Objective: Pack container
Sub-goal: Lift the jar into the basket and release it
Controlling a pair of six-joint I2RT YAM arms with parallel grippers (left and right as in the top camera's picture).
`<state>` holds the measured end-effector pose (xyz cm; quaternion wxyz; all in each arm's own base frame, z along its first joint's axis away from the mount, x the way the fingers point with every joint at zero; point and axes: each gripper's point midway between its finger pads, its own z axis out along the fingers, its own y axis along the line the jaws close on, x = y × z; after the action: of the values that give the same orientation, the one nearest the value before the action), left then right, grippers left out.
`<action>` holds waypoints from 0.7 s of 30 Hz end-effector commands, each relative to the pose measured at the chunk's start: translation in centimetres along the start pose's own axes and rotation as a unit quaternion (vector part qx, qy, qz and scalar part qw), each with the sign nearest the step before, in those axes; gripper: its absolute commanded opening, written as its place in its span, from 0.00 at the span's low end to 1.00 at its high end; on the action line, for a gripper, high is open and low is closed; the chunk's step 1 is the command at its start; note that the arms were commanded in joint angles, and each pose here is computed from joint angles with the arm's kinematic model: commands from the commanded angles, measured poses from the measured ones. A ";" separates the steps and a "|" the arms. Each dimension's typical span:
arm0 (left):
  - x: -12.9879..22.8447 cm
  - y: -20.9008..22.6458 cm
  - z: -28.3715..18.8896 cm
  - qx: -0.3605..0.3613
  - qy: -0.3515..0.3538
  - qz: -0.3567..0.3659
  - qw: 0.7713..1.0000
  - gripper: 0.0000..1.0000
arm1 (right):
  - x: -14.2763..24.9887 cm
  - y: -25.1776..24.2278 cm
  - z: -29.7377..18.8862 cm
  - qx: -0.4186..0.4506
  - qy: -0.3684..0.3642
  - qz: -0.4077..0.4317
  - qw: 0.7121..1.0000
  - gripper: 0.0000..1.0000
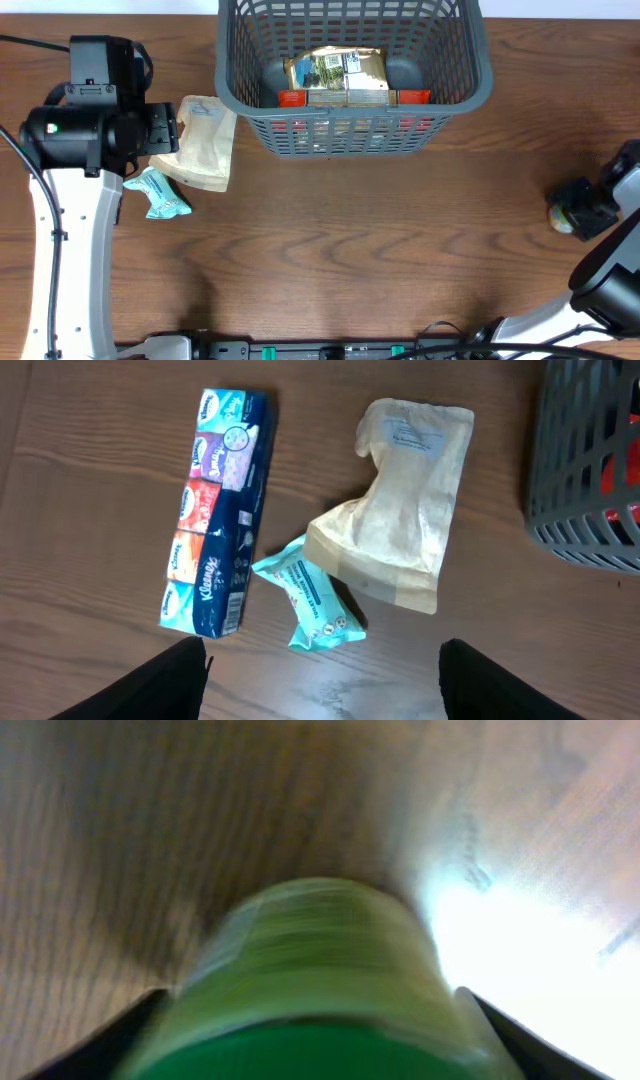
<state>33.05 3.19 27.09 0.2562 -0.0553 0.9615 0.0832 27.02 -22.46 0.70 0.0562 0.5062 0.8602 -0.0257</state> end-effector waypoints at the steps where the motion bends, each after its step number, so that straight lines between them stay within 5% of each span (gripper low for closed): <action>1: -0.2 0.3 -0.1 -0.005 -0.002 0.000 1.000 0.73 | 0.5 -0.4 0.7 0.008 0.012 0.000 1.000 0.43; 5: -0.2 0.3 -0.1 -0.005 -0.002 0.000 1.000 0.73 | 0.6 -0.1 0.6 0.000 0.014 -0.006 1.000 0.23; 7: -0.2 0.3 -0.1 -0.005 -0.002 0.000 1.000 0.74 | 0.7 0.5 0.4 -0.013 0.016 -0.017 1.000 0.01; 15: -0.2 0.3 -0.1 -0.005 -0.002 -0.001 1.000 0.73 | -0.4 7.6 -7.4 -0.110 -0.046 -0.115 0.986 0.01; 21: -0.2 0.3 -0.1 -0.005 -0.002 -0.001 1.000 0.74 | -2.1 16.2 -23.4 -0.197 -0.212 -0.233 0.928 0.01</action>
<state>33.05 3.19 27.08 0.2562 -0.0552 0.9615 0.0830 36.99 -16.44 13.18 0.1888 0.3416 0.9203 0.0250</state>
